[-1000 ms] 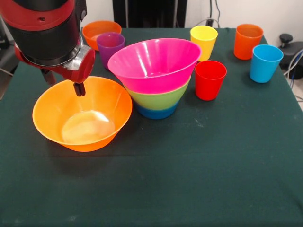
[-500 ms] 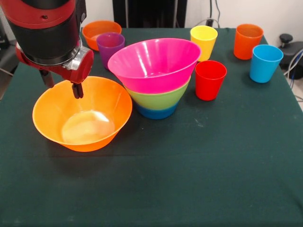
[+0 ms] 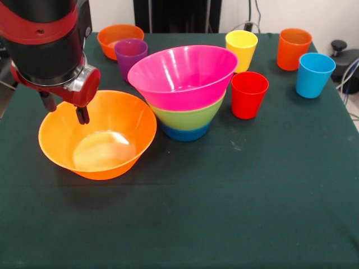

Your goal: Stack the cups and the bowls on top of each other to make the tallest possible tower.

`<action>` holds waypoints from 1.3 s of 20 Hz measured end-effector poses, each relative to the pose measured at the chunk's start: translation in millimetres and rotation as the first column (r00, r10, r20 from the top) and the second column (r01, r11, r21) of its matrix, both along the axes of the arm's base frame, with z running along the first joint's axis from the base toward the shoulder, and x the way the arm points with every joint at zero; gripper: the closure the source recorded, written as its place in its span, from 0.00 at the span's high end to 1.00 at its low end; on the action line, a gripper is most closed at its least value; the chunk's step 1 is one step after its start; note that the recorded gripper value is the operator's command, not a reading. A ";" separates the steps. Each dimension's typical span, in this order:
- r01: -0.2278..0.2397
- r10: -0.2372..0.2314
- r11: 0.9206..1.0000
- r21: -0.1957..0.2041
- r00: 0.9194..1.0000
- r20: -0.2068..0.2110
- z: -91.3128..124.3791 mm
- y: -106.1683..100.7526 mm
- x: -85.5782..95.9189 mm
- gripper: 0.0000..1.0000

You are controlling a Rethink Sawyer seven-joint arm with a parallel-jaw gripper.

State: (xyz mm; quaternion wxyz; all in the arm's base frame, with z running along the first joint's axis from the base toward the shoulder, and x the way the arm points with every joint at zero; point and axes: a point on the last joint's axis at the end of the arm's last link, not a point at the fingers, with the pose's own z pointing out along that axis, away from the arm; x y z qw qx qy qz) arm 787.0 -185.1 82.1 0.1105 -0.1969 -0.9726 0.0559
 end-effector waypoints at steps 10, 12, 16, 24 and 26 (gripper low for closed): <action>0.002 -0.002 1.000 0.004 1.000 -0.004 -10.0 -1.5 -0.2 1.00; 0.002 -0.002 1.000 0.003 1.000 -0.004 -9.4 -1.6 -0.1 1.00; 0.002 -0.002 1.000 0.001 1.000 0.001 -5.1 -2.1 1.1 1.00; 0.007 -0.007 1.000 0.001 1.000 -0.005 14.1 -2.9 2.7 1.00; 0.007 -0.007 1.000 -0.001 1.000 0.000 17.4 -3.4 3.7 1.00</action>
